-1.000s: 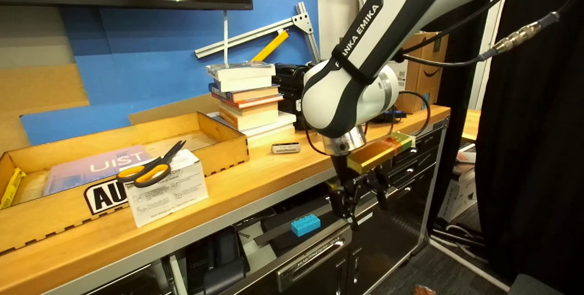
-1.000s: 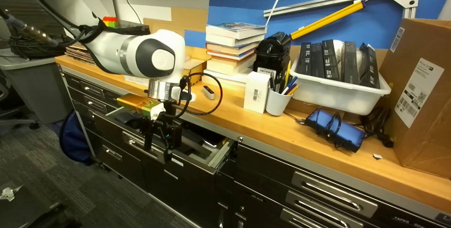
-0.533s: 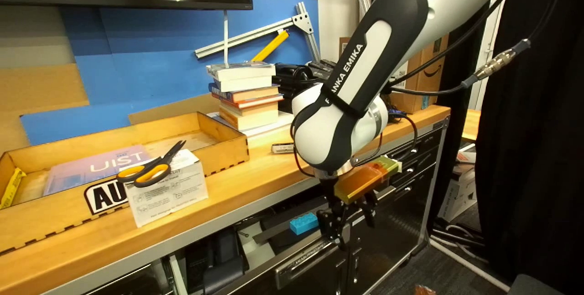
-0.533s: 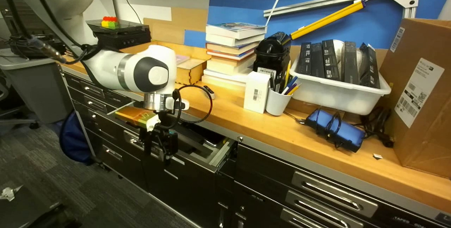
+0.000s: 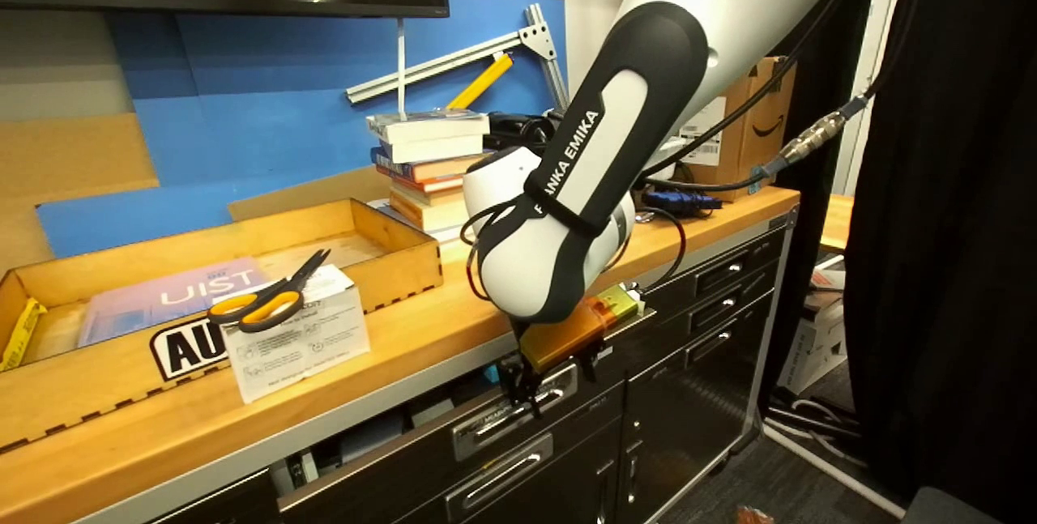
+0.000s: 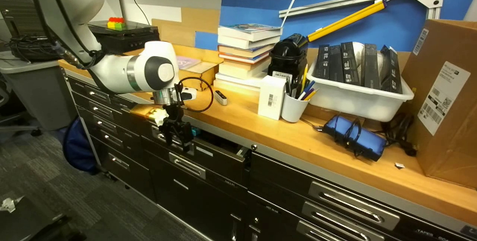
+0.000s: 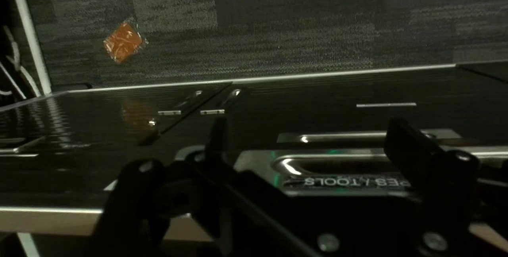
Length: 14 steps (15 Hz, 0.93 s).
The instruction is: Pick up the blue block, put it in the drawer and close the drawer.
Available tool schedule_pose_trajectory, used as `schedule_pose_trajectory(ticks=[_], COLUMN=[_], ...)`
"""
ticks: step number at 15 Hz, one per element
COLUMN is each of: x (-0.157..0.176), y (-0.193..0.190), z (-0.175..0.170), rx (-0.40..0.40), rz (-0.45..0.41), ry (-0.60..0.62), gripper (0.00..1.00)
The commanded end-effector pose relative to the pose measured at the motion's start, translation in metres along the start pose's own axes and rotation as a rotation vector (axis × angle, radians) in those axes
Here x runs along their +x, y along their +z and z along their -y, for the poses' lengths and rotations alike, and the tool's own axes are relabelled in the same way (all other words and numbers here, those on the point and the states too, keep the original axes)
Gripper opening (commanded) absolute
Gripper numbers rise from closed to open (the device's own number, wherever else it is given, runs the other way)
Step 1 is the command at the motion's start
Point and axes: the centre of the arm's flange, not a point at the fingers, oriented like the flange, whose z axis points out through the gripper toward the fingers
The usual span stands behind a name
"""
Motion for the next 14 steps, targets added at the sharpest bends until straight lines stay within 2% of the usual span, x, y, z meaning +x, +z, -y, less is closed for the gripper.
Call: schedule_pose_trajectory(ticks=[1,5,8,10,14], x=[0.041,0.051,0.040,0.027,0.005], y=[-0.006,-0.017,-0.025,-0.041,-0.106], z=[0.015,0.013,0.002,-0.011,-0.055], rx=[-0.012,-0.005,-0.010,-0.012,0.003], rz=[-0.089,-0.143,-0.135,-0.115,-0.068], ry=[0.067,0.111,0.118,0.104,0.079], gripper=[1.00,1.00,1.00,1.00,1.00])
